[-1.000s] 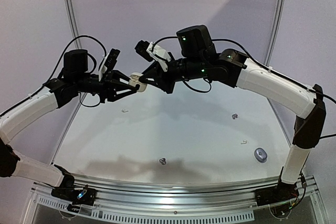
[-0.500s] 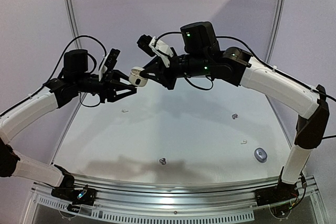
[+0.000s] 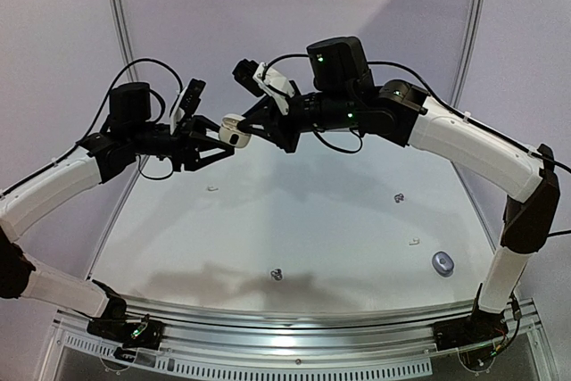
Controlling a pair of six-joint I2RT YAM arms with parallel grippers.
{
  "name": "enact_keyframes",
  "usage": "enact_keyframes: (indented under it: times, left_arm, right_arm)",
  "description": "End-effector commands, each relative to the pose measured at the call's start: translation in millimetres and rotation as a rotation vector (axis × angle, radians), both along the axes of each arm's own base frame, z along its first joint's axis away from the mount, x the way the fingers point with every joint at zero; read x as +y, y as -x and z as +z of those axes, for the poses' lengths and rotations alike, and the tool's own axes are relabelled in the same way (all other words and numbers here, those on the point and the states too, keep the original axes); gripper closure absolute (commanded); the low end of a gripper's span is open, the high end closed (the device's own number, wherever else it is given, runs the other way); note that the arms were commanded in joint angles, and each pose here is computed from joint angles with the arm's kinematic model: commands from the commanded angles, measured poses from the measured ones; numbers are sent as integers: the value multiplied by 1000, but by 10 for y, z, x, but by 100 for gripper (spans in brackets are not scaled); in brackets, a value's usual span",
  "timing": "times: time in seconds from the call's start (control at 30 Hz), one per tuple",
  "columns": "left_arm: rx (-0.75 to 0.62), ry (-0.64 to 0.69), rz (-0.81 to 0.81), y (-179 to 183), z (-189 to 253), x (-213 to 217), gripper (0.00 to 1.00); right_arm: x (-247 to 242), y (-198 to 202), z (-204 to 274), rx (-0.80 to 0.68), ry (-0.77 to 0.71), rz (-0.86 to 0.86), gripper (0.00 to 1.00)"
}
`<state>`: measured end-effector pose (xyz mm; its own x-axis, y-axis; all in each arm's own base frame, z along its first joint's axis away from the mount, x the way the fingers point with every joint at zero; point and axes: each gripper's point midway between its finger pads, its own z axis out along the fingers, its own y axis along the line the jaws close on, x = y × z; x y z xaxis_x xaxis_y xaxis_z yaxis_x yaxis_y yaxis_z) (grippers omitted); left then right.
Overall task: Insert the wireless bluetooth earbuds into the charging case
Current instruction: Pass from the right arm to the left
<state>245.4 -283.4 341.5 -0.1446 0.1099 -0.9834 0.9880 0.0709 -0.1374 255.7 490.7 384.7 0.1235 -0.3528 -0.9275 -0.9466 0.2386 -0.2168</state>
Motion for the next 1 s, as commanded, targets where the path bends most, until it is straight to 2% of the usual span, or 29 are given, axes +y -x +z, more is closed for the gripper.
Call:
enact_keyframes:
  times: [0.0, 0.6, 0.97]
  left_arm:
    - [-4, 18, 3, -48, 62, -22, 57]
    - [3, 16, -12, -16, 66, -44, 57]
    - [25, 17, -14, -2, 63, -46, 52]
  right_arm:
    - [-11, 46, 178, -29, -30, 10, 91]
    - [19, 41, 156, -37, -26, 6, 91]
    - [56, 15, 94, -46, -9, -4, 91]
